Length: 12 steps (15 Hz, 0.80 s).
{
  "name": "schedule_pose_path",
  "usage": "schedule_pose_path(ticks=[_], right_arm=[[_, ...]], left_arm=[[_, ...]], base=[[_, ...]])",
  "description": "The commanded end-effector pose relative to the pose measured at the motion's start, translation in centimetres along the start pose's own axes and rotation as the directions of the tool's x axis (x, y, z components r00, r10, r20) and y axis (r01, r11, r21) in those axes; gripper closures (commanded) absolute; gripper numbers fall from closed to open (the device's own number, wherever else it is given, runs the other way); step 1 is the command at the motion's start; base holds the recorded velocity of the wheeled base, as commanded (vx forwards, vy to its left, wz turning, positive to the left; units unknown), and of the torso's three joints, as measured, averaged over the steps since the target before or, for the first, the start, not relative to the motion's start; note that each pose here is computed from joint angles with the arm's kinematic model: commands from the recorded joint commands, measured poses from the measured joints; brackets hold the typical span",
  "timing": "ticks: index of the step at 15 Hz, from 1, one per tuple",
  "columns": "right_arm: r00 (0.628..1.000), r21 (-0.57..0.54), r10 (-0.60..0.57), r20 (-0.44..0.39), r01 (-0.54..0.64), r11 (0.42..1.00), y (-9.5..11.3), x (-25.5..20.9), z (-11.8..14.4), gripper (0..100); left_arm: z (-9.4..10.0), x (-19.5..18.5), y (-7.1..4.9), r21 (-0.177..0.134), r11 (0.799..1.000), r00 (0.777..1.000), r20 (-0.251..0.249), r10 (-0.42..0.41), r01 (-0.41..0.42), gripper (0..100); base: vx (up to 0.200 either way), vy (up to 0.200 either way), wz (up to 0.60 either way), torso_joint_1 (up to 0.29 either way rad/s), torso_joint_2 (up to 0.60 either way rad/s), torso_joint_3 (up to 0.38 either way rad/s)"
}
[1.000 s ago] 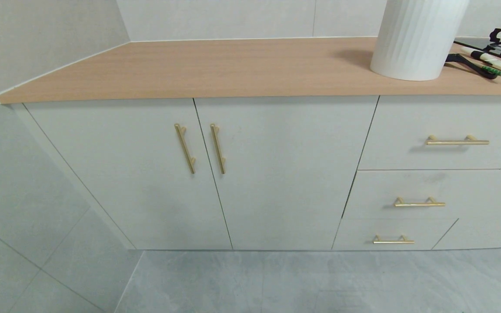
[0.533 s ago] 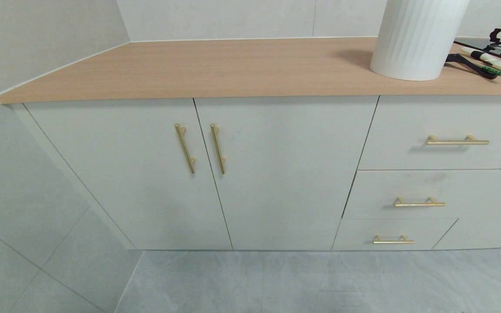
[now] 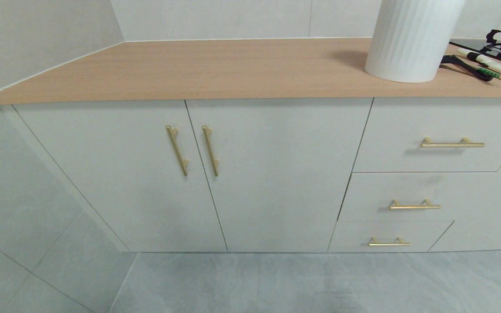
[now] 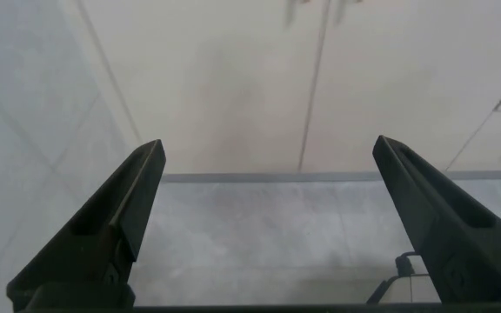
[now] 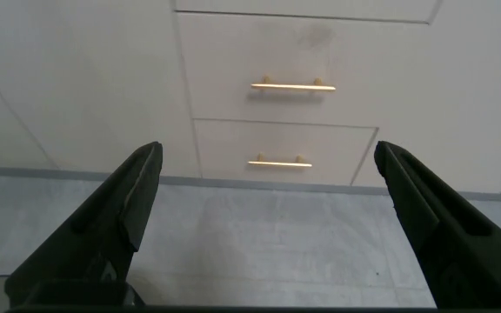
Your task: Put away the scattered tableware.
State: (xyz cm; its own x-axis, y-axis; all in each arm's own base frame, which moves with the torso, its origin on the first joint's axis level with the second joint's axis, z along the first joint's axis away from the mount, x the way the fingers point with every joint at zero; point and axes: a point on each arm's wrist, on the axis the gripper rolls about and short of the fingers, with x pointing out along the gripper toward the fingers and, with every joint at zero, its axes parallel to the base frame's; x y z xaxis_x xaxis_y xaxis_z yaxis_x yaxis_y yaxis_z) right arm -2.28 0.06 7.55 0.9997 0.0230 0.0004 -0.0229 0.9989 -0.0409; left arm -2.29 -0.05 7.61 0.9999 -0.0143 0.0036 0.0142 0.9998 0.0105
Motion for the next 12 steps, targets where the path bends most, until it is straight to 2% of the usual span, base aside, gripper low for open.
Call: schedule_pose_path(ticks=[1,9,12], right_arm=[[1.000,-0.001,0.000,-0.002,0.000,1.000,0.00,0.02,0.02,0],[1.000,0.001,0.000,-0.002,0.000,1.000,0.00,0.02,0.02,0],[1.000,0.001,0.000,-0.002,0.000,1.000,0.00,0.02,0.02,0]], left_arm=[[0.02,0.01,0.00,0.000,1.000,1.000,-0.001,0.000,0.000,0],[0.02,0.01,0.00,-0.001,1.000,1.000,-0.001,0.000,0.000,0],[0.02,0.01,0.00,-0.003,1.000,1.000,-0.001,0.000,0.000,0]], base=[[0.000,-0.200,0.00,0.002,0.01,0.002],[0.000,-0.200,0.00,0.004,0.00,0.001],[0.000,0.000,0.00,0.000,0.00,0.000]])
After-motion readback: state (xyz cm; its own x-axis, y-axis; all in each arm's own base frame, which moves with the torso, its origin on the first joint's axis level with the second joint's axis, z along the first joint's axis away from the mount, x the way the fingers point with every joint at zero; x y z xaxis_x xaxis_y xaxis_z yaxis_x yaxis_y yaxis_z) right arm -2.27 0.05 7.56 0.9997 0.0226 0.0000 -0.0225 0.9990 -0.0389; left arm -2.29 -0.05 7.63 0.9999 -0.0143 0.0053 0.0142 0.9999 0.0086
